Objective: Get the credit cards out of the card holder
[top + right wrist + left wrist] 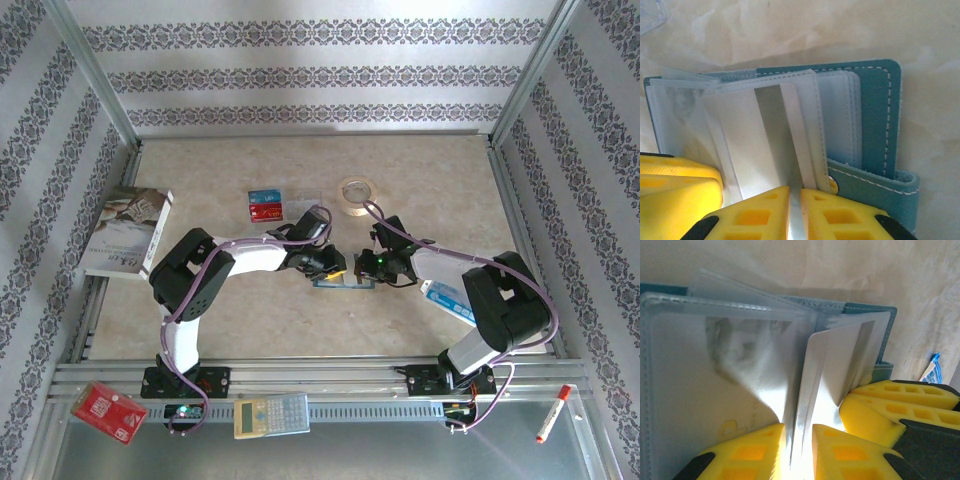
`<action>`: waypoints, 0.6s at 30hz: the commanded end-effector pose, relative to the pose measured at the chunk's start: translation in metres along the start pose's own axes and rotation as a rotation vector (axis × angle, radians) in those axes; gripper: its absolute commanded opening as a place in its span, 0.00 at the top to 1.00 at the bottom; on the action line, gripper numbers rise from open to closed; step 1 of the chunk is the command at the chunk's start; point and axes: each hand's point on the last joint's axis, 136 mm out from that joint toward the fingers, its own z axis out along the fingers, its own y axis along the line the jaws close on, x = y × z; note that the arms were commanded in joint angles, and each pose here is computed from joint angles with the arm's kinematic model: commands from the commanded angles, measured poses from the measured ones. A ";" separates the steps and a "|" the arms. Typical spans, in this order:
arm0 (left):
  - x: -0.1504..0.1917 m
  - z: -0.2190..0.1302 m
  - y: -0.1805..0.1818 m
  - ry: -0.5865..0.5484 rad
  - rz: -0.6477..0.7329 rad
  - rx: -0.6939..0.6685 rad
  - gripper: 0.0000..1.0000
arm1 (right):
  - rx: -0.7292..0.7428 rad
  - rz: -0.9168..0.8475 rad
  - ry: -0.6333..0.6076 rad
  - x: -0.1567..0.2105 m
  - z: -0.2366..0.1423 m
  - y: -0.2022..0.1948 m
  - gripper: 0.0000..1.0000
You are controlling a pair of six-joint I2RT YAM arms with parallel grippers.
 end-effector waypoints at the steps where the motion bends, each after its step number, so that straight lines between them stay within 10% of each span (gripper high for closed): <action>1: -0.002 0.003 0.004 0.023 -0.028 -0.006 0.77 | 0.126 0.034 0.048 0.016 0.009 -0.032 0.79; 18: -0.007 0.013 0.049 -0.027 -0.042 -0.144 0.74 | -0.042 0.190 0.114 0.015 0.008 -0.019 0.79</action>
